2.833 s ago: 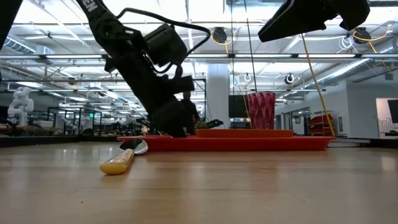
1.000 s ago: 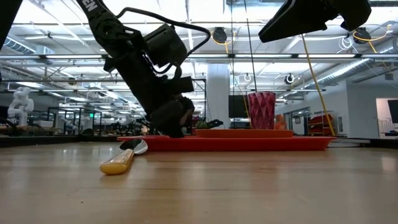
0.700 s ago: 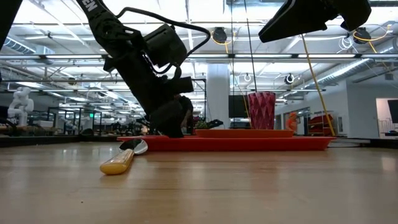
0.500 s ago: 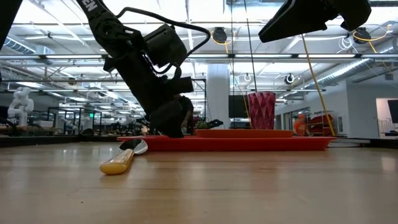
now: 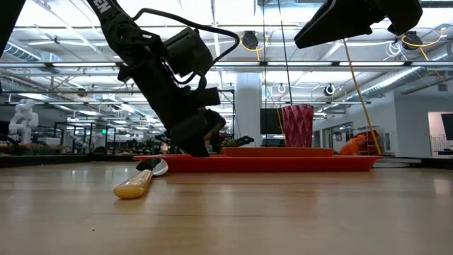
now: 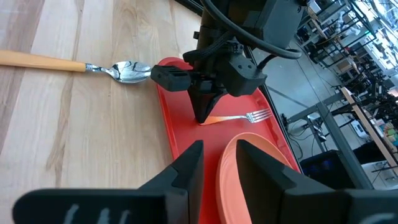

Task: Pick and place plate/cup/fork/spoon on tray
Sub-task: Put the orange fork to the left side of the orange plate on the red serving tray, then adjust the red serving tray

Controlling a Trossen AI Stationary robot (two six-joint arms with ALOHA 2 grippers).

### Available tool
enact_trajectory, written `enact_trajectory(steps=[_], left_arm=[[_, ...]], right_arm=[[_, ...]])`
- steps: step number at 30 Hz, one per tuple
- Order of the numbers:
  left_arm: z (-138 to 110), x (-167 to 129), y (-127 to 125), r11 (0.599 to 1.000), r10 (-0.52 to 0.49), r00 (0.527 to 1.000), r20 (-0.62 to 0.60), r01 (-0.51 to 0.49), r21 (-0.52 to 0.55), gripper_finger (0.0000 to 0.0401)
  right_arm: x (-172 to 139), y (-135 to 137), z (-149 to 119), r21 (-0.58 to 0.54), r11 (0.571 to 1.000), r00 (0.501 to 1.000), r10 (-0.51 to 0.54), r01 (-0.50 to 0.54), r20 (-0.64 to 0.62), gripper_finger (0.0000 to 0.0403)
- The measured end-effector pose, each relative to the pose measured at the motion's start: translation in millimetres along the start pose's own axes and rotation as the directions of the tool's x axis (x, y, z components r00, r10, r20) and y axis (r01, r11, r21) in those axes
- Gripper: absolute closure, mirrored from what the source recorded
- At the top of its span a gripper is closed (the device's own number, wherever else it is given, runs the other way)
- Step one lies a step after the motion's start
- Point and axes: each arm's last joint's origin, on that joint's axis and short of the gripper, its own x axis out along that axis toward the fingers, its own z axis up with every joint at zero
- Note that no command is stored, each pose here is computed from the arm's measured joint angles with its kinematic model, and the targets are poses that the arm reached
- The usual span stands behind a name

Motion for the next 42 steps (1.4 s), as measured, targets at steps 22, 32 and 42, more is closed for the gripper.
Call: enact_trajectory(steps=[22,32,42], left_arm=[[15,-49,-23,0.999,-0.034,0.994,0.103,0.030,0.043,0.0391],[-10,-83,-96,0.986,-0.114,0.991,0.065,0.104,0.129,0.0393],[-23,-121,-142,0.976,-0.164,0.969,0.184,0.133,0.170,0.0392]], right_arm=[[3,-4,-10,0.021,1.000,0.997,-0.022,0.024,-0.071,0.0316],[21,-46,-52,0.324,0.922,0.853,-0.012,0.211,-0.522,0.0382],[8,-96,-79,0.424,0.726,0.547,0.078,0.541,-0.833,0.0401]])
